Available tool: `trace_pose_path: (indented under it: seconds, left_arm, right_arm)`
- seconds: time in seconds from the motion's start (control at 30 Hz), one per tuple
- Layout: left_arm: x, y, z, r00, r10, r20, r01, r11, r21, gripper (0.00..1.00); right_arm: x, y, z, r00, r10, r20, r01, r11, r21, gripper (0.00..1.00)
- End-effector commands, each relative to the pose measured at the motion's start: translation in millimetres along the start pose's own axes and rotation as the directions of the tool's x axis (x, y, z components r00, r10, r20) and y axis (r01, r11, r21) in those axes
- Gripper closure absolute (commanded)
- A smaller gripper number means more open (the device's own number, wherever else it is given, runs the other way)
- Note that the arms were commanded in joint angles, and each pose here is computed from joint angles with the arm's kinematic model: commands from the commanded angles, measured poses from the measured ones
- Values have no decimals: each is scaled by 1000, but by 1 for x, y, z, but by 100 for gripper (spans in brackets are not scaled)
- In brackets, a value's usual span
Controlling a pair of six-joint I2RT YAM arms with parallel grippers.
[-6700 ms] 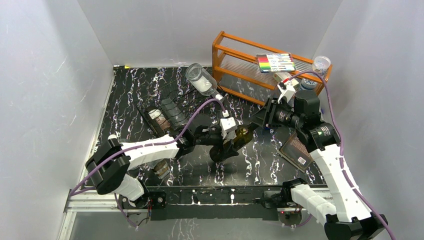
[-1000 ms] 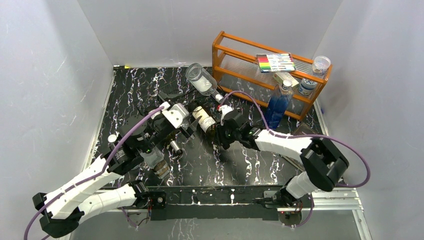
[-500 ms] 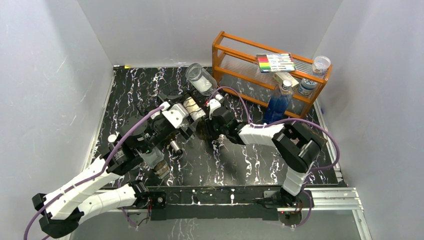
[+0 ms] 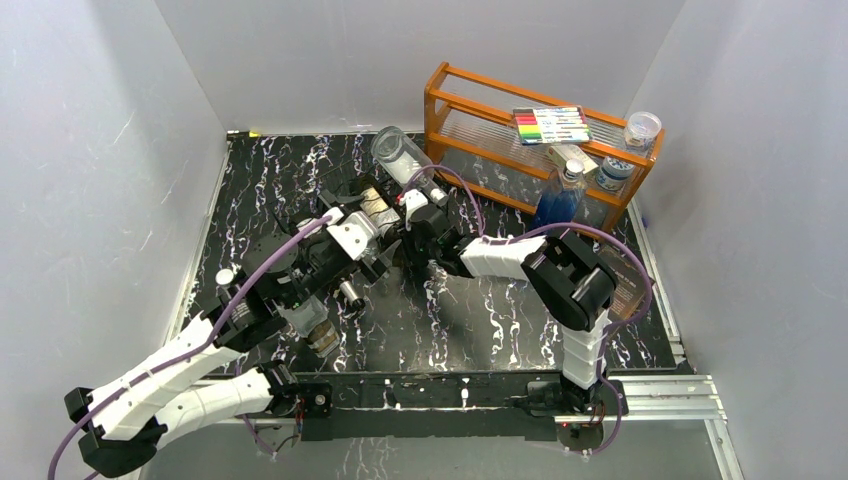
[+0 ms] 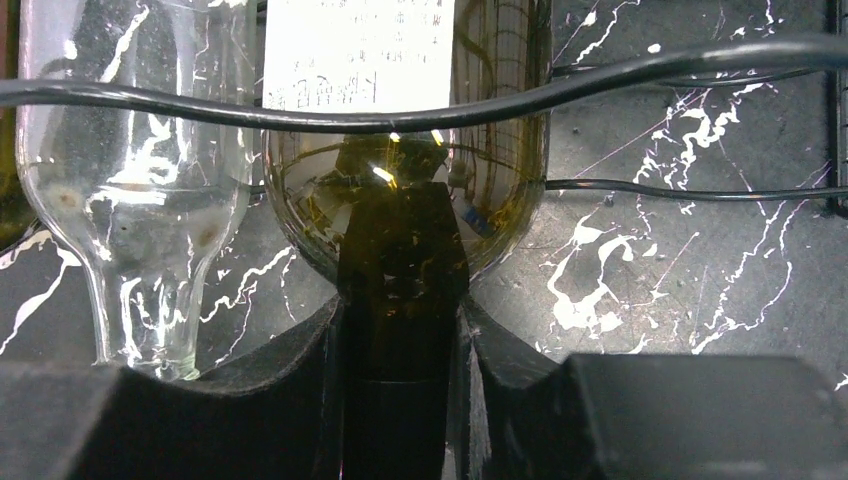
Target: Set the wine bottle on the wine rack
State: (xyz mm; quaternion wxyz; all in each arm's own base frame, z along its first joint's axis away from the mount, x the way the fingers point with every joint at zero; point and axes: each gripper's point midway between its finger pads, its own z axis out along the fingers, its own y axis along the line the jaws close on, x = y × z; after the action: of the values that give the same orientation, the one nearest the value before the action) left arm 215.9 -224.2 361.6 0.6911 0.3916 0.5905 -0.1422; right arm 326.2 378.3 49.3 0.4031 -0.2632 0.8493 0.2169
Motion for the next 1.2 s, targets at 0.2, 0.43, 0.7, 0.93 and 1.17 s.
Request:
trace_pose_path:
  seconds: [0.2,0.43,0.7,0.93,1.17]
  left_arm:
    - [6,17,-8,999,44,-19,-46,995,-86,2]
    - [17,21,-12,997,65,-33,-69,990,-123,2]
    - [24,25,-11,994,102,-48,-108,983,-152,2]
    - [25,23,-10,995,91,-36,-95,985,-146,2]
    - [26,21,-9,995,91,-37,-96,985,-141,2]
  right_arm:
    - [-98,26,-1,963,23,268,-5,998,-68,34]
    - [-104,27,-16,966,31,255,-13,997,-72,11]
    - [-116,26,-62,957,70,281,-51,996,-73,2]
    - [-116,20,-116,948,107,300,-93,994,-63,2]
    - [-108,11,-150,950,118,290,-112,993,-37,2]
